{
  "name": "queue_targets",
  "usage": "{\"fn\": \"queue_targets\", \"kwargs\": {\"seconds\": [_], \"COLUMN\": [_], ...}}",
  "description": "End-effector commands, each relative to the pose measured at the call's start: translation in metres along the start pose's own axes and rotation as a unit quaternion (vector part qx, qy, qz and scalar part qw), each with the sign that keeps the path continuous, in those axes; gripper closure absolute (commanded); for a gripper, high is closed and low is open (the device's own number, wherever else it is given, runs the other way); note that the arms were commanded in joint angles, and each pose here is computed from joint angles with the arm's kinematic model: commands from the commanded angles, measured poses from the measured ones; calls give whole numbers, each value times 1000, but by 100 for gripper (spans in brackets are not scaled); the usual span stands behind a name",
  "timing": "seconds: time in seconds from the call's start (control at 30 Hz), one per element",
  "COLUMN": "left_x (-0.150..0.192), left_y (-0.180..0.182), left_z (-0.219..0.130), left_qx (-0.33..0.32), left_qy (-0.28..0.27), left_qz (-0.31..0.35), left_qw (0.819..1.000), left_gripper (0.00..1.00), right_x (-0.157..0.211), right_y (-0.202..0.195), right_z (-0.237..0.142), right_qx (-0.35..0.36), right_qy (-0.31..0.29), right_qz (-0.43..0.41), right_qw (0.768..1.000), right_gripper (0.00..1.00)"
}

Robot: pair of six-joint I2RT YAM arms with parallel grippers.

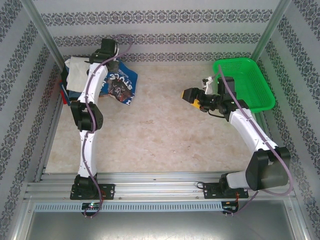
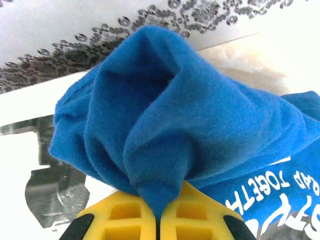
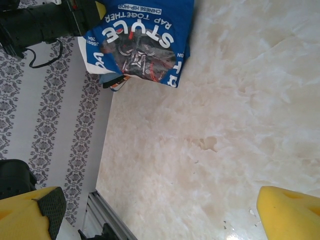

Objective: Fold and stack the t-shirts

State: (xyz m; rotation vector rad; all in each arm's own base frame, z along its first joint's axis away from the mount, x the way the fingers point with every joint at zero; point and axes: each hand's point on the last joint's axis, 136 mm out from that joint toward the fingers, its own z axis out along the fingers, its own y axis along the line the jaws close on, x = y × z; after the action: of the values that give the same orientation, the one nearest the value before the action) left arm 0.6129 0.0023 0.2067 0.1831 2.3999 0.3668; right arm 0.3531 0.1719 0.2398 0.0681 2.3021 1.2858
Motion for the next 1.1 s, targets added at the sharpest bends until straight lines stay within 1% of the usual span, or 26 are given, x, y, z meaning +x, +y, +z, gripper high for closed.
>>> {"fn": "queue_targets", "kwargs": {"seconds": [0.0, 0.17, 0.37, 0.53, 0.77, 0.9, 1.07], "left_x": [-41, -45, -42, -39, -31, -23, -11], "left_y": [48, 75, 108, 137, 171, 191, 206], "left_z": [-31, -37, -46, -57, -62, -58, -43], "left_qx": [-29, -43, -63, -64, -64, -53, -43], "left_qy": [-82, -97, -102, -114, -123, -127, -123], "left_qz": [-39, -56, -67, -86, -110, -135, -158], "left_qw": [995, 993, 991, 988, 984, 981, 979], "left_gripper": [100, 100, 100, 100, 100, 100, 100], "right_x": [-5, -7, -7, -11, -18, -21, -25], "right_y": [8, 10, 9, 10, 13, 13, 11], "right_z": [-2, -1, 0, 3, 5, 7, 12], "right_qx": [-11, -13, -14, -16, -15, -12, -10], "right_qy": [4, 4, 8, 9, 11, 15, 21], "right_qz": [-12, -10, -3, 0, 3, 6, 15], "right_qw": [1000, 1000, 1000, 1000, 1000, 1000, 1000], "right_gripper": [2, 2, 2, 2, 2, 2, 2]}}
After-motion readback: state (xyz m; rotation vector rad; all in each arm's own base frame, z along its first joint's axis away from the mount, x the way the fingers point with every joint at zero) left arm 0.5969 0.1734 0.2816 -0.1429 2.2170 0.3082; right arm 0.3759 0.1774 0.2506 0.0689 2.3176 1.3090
